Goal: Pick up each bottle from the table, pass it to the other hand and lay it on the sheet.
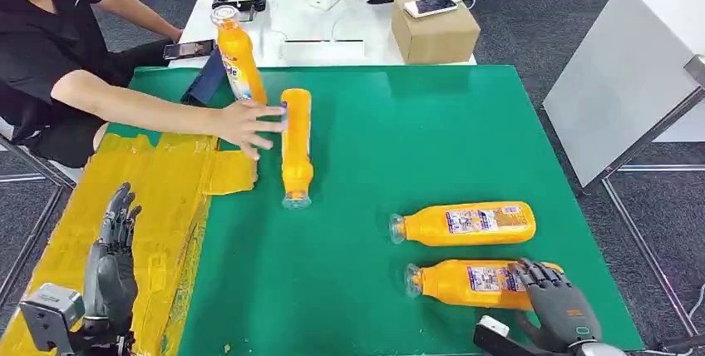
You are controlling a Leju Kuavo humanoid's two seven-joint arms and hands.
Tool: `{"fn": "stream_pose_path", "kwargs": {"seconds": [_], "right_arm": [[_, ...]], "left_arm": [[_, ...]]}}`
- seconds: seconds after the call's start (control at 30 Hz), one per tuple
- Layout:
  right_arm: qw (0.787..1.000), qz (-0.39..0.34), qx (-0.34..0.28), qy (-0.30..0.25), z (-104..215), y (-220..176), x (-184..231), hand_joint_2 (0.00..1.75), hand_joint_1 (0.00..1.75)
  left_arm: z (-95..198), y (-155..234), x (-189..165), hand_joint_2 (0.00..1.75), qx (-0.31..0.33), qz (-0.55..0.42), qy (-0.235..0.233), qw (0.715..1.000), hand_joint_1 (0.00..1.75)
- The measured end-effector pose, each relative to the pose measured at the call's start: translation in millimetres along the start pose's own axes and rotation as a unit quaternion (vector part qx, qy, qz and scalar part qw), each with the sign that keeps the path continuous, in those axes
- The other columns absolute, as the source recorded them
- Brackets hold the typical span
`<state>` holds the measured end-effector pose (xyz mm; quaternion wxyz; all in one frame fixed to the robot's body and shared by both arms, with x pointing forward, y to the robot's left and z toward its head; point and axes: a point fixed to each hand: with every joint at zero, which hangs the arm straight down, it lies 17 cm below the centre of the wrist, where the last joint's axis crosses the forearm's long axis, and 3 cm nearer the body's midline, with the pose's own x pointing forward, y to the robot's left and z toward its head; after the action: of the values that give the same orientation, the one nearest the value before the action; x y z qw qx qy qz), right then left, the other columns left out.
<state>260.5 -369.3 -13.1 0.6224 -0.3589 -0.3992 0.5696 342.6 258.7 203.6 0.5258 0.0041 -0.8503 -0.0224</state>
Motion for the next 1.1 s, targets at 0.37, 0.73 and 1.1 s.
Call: {"fn": "stream_pose_path", "kwargs": {"seconds": [0.37, 0.73, 1.1], "right_arm": [[1.0, 0.013, 0.018, 0.004, 2.0, 2.9, -10.7, 1.75, 1.62], [0.997, 0.036, 0.072, 0.021, 10.6, 29.7, -29.3, 1.75, 0.0], [0.995, 0.056, 0.076, 0.029, -14.6, 41.8, -34.0, 1.75, 0.0]], "left_arm": [[-3.1, -5.8, -4.0, 0.0, -0.008, 0.009, 0.001, 1.0, 0.0], [-10.5, -15.9, -12.7, 0.0, -0.022, 0.024, 0.006, 0.999, 0.0], [-15.6, -19.8, -14.1, 0.0, -0.029, 0.028, 0.005, 0.999, 0.0]]}}
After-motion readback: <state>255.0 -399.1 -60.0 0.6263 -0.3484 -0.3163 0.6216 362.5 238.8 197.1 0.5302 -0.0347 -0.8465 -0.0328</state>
